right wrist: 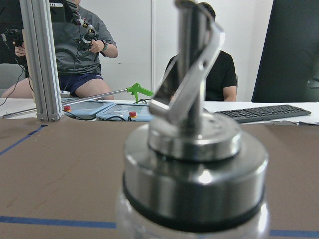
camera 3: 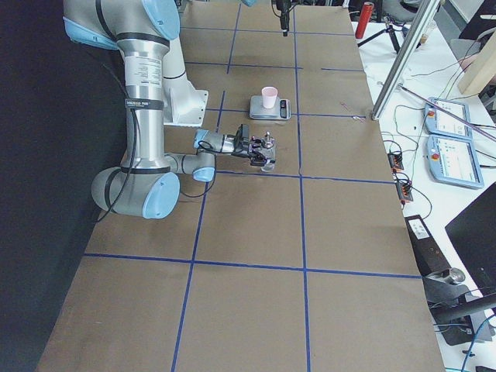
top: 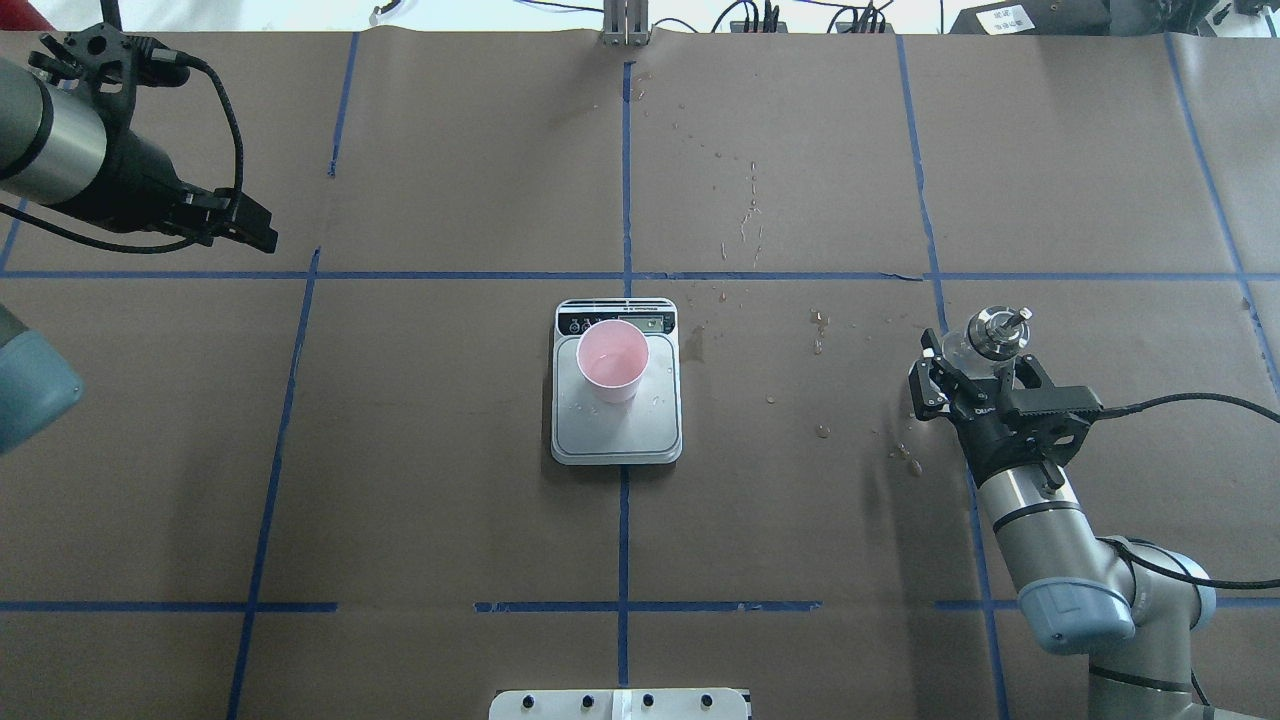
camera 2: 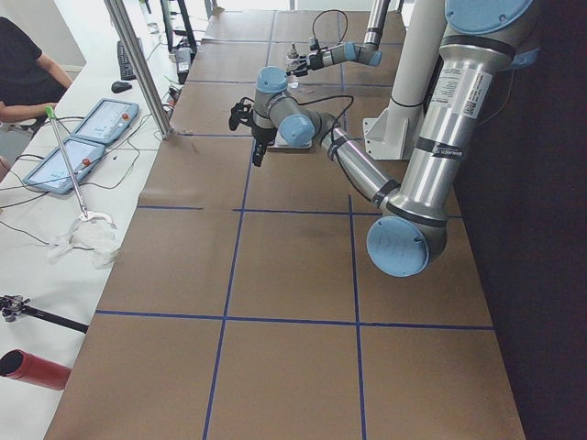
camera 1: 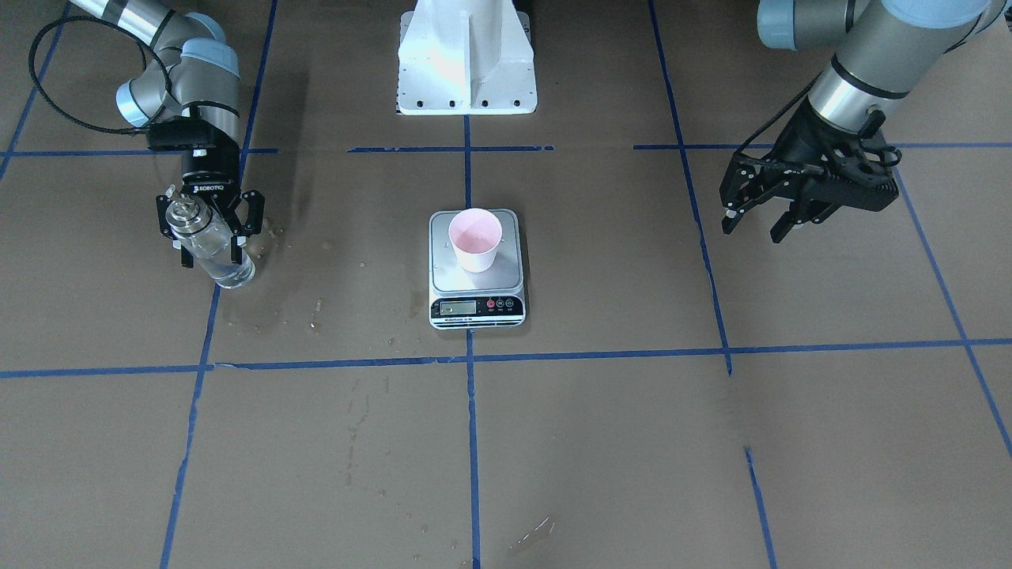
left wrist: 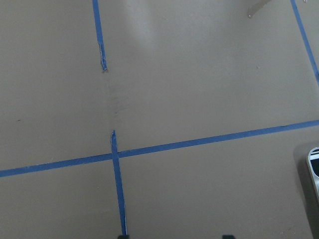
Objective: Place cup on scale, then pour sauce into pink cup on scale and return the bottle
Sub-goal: 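Lower the bottle onto the table with the right gripper and release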
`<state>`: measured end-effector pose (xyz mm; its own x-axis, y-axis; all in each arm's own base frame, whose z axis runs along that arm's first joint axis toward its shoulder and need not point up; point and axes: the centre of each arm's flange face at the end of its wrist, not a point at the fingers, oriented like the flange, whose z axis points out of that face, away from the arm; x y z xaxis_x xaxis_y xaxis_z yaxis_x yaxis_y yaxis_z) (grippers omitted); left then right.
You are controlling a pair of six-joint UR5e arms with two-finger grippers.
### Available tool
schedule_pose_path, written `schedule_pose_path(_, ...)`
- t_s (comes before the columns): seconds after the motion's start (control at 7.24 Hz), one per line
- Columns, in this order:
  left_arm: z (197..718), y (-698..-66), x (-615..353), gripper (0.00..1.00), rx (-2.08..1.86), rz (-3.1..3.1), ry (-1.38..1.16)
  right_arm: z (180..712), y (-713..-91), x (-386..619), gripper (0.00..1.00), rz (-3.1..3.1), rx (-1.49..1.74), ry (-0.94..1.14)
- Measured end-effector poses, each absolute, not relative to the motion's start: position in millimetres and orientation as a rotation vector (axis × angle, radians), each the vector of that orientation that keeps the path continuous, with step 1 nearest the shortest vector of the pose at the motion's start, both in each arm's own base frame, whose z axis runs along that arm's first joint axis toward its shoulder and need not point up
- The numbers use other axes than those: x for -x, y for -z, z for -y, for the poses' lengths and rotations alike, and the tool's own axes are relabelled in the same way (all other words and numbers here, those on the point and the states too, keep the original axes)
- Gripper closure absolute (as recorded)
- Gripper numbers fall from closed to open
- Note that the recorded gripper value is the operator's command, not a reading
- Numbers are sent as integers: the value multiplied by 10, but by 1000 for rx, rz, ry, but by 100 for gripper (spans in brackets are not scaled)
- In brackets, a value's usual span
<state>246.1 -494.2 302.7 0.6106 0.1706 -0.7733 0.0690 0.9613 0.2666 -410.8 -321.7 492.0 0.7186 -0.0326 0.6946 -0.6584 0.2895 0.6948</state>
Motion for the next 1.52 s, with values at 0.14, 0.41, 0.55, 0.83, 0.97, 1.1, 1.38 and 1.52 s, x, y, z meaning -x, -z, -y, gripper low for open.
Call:
schedule_pose_path(0.14,4942,-3029,-2461,31,-283,-915,-60,3289,-4947,4083,100,676,-1204,-468)
schedule_pose_path(0.41,4941,-3030,-2462,31,-283,-915,-60,3418,-4988,4054,100,649,-1173,-468)
schedule_pose_path(0.55,4941,-3030,-2462,31,-283,-915,-60,3449,-4988,4040,100,646,-1167,-471)
schedule_pose_path(0.83,4940,-3034,-2461,30,-283,-914,-60,3468,-4957,4040,100,649,-1166,-476)
schedule_pose_path(0.97,4941,-3033,-2461,30,-283,-914,-60,3468,-4934,4053,100,654,-1165,-477)
schedule_pose_path(1.1,4942,-3027,-2462,30,-283,-915,-60,3465,-4917,4066,100,659,-1164,-478)
schedule_pose_path(1.38,4941,-3019,-2468,30,-284,-916,-61,3439,-4904,4103,100,668,-1152,-485)
schedule_pose_path(1.52,4941,-3019,-2470,30,-284,-916,-61,3415,-4870,4135,100,663,-1144,-483)
